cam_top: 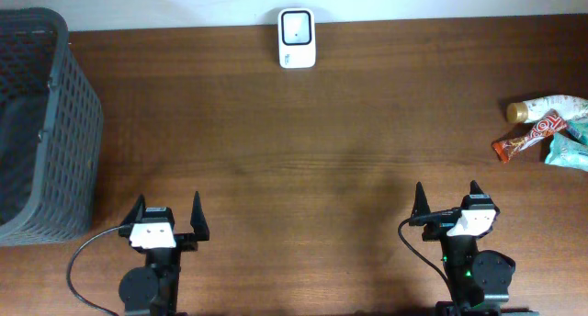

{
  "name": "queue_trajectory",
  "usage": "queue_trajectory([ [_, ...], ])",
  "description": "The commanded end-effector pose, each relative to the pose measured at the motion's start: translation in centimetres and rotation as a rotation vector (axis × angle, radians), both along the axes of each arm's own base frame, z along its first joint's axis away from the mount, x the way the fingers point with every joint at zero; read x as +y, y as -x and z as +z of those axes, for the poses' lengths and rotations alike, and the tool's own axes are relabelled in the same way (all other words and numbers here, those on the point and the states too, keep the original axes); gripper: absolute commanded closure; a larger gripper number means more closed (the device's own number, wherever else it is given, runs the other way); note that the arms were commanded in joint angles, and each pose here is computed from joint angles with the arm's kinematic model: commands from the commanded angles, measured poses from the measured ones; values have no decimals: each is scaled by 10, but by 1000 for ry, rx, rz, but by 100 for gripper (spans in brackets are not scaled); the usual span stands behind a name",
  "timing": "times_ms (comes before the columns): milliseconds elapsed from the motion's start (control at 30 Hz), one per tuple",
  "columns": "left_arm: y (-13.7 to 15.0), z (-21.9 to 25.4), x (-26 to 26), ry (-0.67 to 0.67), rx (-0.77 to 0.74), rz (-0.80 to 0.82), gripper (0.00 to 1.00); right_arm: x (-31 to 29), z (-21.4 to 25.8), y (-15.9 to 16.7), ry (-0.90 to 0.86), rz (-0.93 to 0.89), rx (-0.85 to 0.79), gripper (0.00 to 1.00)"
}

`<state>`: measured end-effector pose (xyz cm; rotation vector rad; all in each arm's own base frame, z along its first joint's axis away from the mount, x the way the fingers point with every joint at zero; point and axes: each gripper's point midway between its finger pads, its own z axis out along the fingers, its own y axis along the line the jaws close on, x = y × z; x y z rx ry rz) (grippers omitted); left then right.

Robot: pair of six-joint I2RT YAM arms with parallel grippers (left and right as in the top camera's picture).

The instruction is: Scan the item barcode

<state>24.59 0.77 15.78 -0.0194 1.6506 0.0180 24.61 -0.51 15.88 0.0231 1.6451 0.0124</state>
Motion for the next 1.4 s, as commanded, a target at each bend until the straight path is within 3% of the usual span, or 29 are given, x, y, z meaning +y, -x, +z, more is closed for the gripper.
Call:
queue_trajectory([
  [0, 0, -2, 3, 122, -3, 23, 1, 1, -2, 0, -5, 3, 1, 1],
  [267, 0, -2, 3, 120, -3, 23, 1, 1, -2, 0, -4, 3, 1, 1],
  [500, 0, -2, 3, 30, 0, 15, 1, 1, -2, 0, -4, 3, 1, 1],
  [1367, 0, -2, 3, 31, -1, 15, 1, 1, -2, 0, -4, 3, 1, 1],
])
